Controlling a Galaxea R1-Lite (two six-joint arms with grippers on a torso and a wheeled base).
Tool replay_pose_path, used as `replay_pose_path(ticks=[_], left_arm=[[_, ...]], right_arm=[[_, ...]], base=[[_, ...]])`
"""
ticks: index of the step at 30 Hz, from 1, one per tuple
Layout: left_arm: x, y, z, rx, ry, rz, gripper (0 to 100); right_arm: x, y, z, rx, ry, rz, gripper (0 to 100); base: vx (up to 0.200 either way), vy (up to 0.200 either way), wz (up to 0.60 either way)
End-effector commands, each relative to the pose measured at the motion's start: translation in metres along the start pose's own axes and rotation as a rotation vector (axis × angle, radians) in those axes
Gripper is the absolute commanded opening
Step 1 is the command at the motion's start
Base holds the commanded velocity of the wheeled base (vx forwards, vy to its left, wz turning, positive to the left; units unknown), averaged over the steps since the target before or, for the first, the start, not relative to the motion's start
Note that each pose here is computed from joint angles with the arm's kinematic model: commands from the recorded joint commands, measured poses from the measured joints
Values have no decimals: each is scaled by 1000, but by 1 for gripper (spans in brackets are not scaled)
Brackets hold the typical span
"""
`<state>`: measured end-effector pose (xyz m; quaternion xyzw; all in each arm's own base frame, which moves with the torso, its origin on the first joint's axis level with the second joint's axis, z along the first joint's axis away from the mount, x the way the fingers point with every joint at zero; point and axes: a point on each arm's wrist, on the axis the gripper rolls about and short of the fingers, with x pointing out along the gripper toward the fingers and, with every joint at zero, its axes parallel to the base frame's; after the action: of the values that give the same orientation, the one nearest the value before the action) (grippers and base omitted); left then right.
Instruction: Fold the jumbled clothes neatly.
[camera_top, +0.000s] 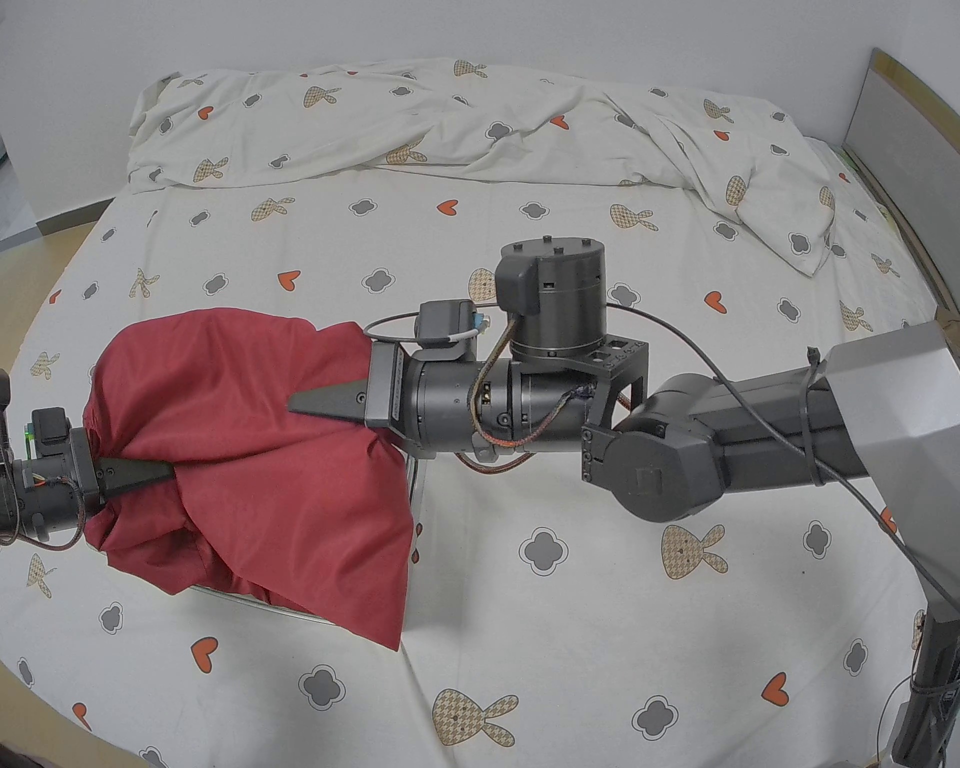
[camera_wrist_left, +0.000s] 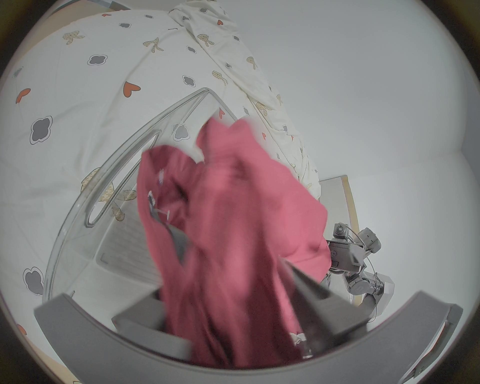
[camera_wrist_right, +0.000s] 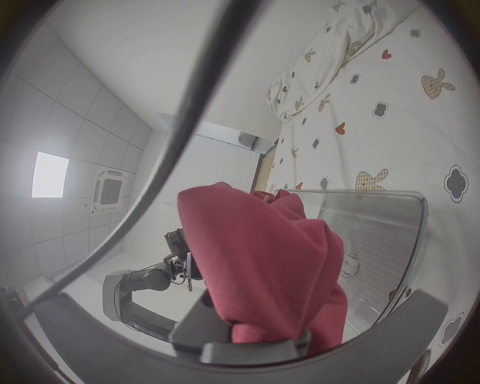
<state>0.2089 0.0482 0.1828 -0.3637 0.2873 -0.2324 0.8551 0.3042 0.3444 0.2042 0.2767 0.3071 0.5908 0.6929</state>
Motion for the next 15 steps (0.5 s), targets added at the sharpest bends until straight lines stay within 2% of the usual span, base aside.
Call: replay_pose_path(ticks=[1, 4, 5, 7, 8, 15], left_arm=[[2, 3, 1, -9, 5, 3, 0], [3, 3, 1, -10, 7, 4, 0], [3, 4, 1, -12, 8, 5, 0], [4, 6, 1, -19, 14, 8, 0], [5, 7, 1, -20, 16, 7, 100], [7, 9, 3, -25, 18, 10, 100]], right_arm=[[1, -4, -1, 5, 3, -5, 0], [4, -9, -3, 10, 7, -12, 0], [4, -9, -3, 10, 7, -12, 100], [3, -10, -2, 11, 7, -14, 100], [3, -10, -2, 10, 5, -14, 100], [-1, -7, 1, 5, -5, -13, 100]], base=[[0, 0, 0], [0, 0, 0], [0, 0, 0], [0, 0, 0], [0, 0, 0], [0, 0, 0]])
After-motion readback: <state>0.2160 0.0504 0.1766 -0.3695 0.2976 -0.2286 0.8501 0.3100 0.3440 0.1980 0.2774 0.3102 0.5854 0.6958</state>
